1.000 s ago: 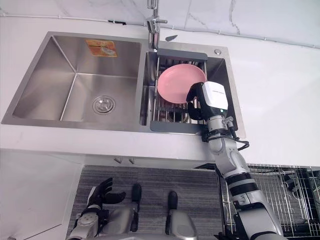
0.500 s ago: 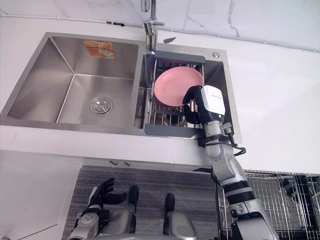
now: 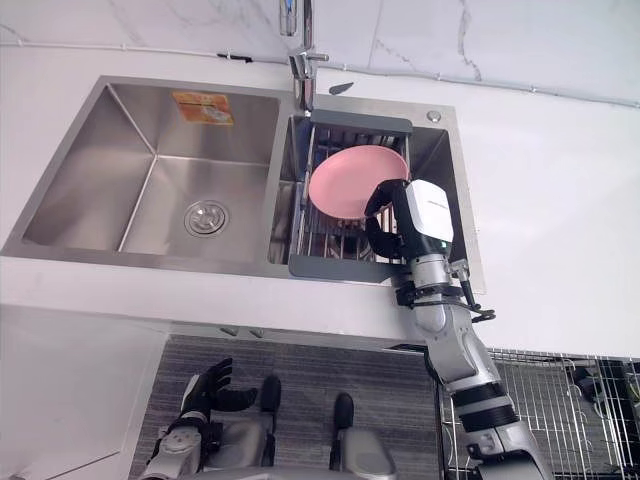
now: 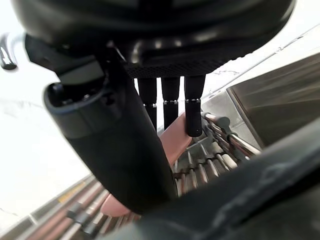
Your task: Walk over to the sink, pick up the cup, carry it to the dishwasher, place the cup inside the dishwasher, then close the dishwasher door
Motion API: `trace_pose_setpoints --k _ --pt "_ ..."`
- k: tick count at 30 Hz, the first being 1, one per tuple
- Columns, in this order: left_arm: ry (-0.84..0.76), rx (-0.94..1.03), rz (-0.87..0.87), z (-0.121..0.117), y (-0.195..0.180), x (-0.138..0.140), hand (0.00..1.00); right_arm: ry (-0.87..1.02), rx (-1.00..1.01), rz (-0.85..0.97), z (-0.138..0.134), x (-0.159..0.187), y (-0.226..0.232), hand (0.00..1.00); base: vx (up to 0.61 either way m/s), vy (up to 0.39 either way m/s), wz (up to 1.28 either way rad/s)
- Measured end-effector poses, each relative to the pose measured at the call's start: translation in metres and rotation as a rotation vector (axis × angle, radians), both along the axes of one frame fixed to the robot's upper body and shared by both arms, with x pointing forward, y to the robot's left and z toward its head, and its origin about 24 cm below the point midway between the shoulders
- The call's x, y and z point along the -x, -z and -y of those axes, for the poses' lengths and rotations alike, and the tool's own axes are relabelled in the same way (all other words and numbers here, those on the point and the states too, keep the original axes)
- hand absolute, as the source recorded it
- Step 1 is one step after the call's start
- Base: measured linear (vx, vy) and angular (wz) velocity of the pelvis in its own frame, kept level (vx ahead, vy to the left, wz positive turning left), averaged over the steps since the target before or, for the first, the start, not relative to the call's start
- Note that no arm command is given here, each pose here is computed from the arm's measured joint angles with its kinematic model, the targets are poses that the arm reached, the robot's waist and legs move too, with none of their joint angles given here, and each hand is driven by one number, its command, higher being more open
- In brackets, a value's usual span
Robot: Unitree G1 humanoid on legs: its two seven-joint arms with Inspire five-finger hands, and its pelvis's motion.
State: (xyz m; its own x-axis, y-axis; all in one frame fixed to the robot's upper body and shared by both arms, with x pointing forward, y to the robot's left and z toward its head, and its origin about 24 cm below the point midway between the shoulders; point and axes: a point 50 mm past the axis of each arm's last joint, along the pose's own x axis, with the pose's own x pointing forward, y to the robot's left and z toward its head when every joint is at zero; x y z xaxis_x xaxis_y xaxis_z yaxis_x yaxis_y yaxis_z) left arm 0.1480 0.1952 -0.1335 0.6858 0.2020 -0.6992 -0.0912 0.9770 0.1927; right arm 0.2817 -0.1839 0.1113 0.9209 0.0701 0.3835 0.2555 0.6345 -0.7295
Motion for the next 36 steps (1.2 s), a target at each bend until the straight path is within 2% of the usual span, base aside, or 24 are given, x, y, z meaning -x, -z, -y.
trace_pose_setpoints --k 6,16,30,36 --pt "0.006 0.001 -0.023 0.001 0.003 0.004 0.9 -0.036 -0.1 0.006 -0.001 0.008 -0.005 0.3 0.0 0.0 0.0" --pt "0.037 -0.002 -0.047 0.003 0.006 0.008 0.9 -0.169 -0.172 0.197 -0.016 0.022 -0.04 0.3 0.01 -0.003 0.01" --pt "0.04 -0.007 -0.055 0.003 0.007 0.011 0.9 -0.125 -0.229 0.222 -0.011 0.022 -0.042 0.3 -0.01 -0.002 -0.01" --pt "0.057 -0.021 -0.063 0.002 0.007 0.012 0.9 -0.097 -0.276 0.206 -0.009 0.035 -0.033 0.3 0.0 -0.002 -0.01"
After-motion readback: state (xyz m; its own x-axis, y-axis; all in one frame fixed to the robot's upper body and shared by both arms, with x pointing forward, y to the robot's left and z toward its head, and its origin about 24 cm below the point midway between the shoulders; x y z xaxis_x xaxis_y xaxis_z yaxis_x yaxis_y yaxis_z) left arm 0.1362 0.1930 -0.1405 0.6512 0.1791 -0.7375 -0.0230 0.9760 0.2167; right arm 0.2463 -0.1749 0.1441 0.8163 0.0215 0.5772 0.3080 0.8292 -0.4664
